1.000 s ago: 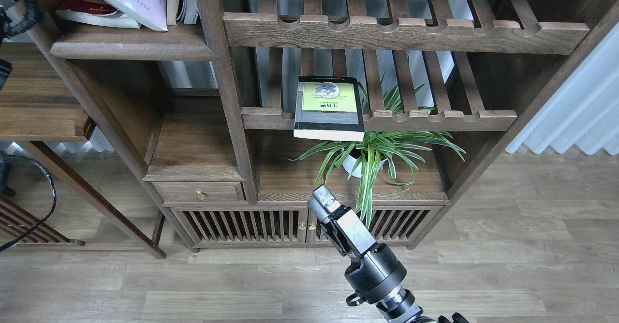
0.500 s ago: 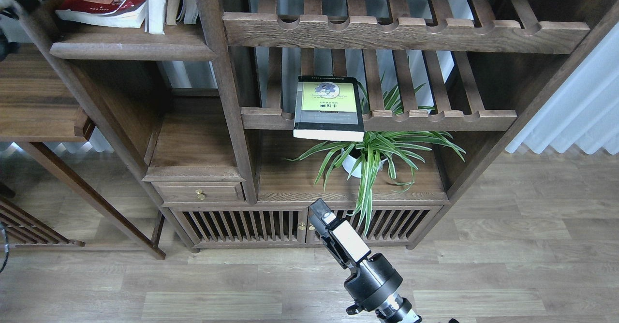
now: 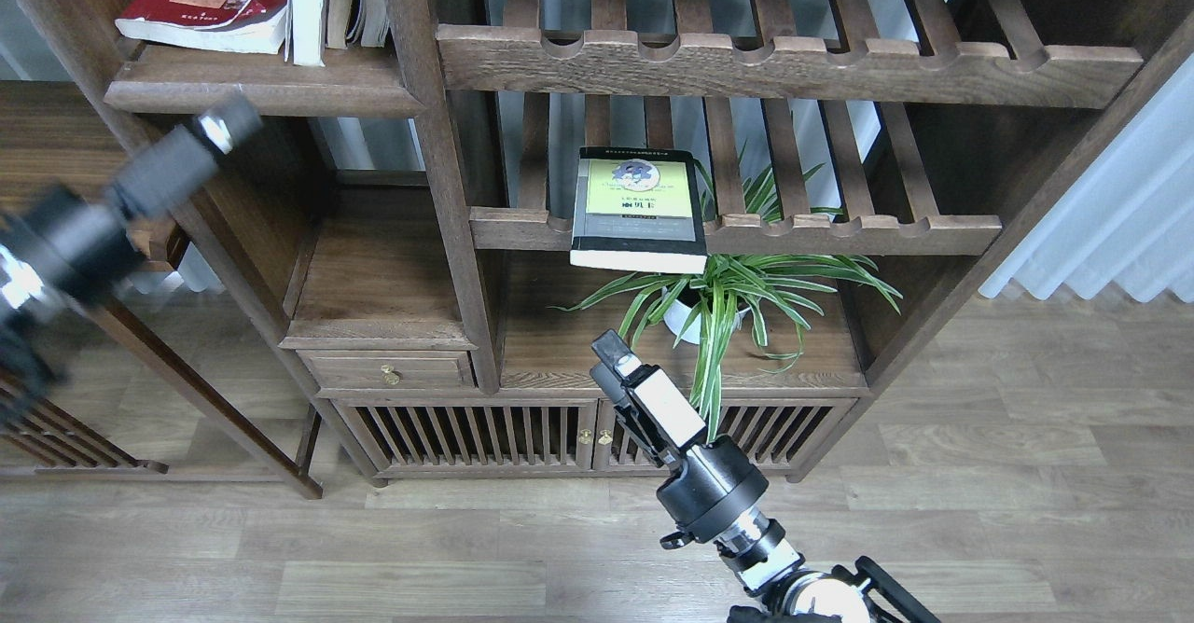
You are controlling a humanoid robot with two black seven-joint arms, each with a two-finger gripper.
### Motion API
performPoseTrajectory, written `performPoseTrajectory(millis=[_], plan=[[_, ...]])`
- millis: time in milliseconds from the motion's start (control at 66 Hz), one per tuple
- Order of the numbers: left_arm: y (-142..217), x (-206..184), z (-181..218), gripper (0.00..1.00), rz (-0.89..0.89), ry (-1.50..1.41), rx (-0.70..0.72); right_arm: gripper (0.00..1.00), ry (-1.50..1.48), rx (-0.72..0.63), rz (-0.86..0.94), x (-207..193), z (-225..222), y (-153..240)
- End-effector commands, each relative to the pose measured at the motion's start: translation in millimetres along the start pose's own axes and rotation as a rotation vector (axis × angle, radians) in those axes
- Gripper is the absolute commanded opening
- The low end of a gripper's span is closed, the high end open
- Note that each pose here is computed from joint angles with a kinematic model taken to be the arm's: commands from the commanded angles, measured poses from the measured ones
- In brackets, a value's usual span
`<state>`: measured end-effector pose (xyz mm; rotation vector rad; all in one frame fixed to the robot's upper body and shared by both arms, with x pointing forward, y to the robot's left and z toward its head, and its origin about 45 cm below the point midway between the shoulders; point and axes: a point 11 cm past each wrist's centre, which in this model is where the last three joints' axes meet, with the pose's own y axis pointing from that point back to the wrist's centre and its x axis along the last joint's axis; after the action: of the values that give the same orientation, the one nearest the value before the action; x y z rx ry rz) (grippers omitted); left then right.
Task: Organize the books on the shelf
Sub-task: 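Grasp the green-covered book with the right gripper and tip it out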
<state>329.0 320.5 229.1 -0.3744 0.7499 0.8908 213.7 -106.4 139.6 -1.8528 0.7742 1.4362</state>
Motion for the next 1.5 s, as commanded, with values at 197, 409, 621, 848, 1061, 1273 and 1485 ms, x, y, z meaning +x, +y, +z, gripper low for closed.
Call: performPoseTrajectory(millis=[197,409,621,848,1061,1273,1485], plan=[[31.8,32.4,-50.7,0.95,0.111,0.158,-0.006,0.98,0.027,-0.007,0.106,8.5,-7.9,-14.6],[43.9,43.5,-49.0,0.99,0.154,0.168,-0.027,0.99,0.073,0.043,0.244,49.6,-34.2,-28.1],[55.1,50.5,-41.9,0.99,0.181,0.183,-0.07,0.99,0.122,-0.066,0.275,63.4,-17.1,-37.8],[83.4,74.3,-67.6,1.0,0.284,0.247,-0.053,0.99,0.164,-0.047,0.279,66.6,-43.9,-60.2],[103.3,83.1,-89.7,1.0,0.342,0.292,-0.036,0.98,0.145,-0.014,0.29,62.7,-62.7,-80.1],[111.8,90.4,-95.7,1.0,0.375,0.306,-0.031,0.98,0.107,0.062,0.35,60.3,-90.3,-99.2],[113.2,92.5,-96.2,1.0,0.383,0.308,-0.031,0.93,0.067,0.154,0.49,66.3,-109.2,-102.7]])
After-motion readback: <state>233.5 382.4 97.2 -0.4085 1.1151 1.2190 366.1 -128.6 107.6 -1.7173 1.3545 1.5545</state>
